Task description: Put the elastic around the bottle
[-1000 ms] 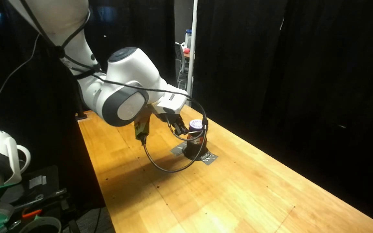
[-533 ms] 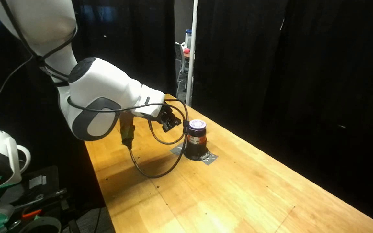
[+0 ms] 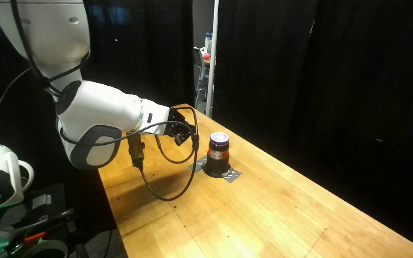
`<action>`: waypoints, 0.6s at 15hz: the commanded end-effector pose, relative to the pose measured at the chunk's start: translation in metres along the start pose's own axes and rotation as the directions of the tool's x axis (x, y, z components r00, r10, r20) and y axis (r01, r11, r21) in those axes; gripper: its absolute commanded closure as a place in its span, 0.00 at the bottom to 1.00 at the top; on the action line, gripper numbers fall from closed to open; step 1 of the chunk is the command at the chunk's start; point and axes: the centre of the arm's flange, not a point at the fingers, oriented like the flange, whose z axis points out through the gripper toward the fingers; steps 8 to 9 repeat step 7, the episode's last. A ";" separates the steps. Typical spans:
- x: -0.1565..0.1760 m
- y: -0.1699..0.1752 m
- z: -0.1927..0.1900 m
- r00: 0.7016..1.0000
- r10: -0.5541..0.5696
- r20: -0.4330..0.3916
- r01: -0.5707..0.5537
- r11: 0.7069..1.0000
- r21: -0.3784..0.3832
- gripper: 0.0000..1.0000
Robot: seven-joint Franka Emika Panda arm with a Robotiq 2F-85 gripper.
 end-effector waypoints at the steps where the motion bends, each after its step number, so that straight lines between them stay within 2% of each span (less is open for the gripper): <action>1: -0.011 0.002 0.000 0.996 -0.039 -0.082 0.039 0.999 0.004 0.90; 2: -0.013 0.002 0.001 0.996 -0.044 -0.077 0.044 0.999 -0.001 0.89; 3: -0.013 0.002 0.000 0.998 -0.045 -0.052 0.044 0.999 -0.019 0.65; 4: -0.012 0.001 0.000 0.999 -0.038 0.010 0.038 0.998 -0.042 0.64; 5: -0.010 0.000 0.000 0.993 -0.028 0.111 0.037 0.996 -0.082 0.62; 6: -0.019 0.008 0.006 0.999 -0.028 0.043 0.030 0.999 -0.044 0.56; 7: -0.021 0.008 0.008 0.998 -0.026 0.065 0.029 0.998 -0.052 0.72; 9: -0.021 0.008 0.008 0.998 -0.026 0.065 0.029 0.998 -0.052 0.72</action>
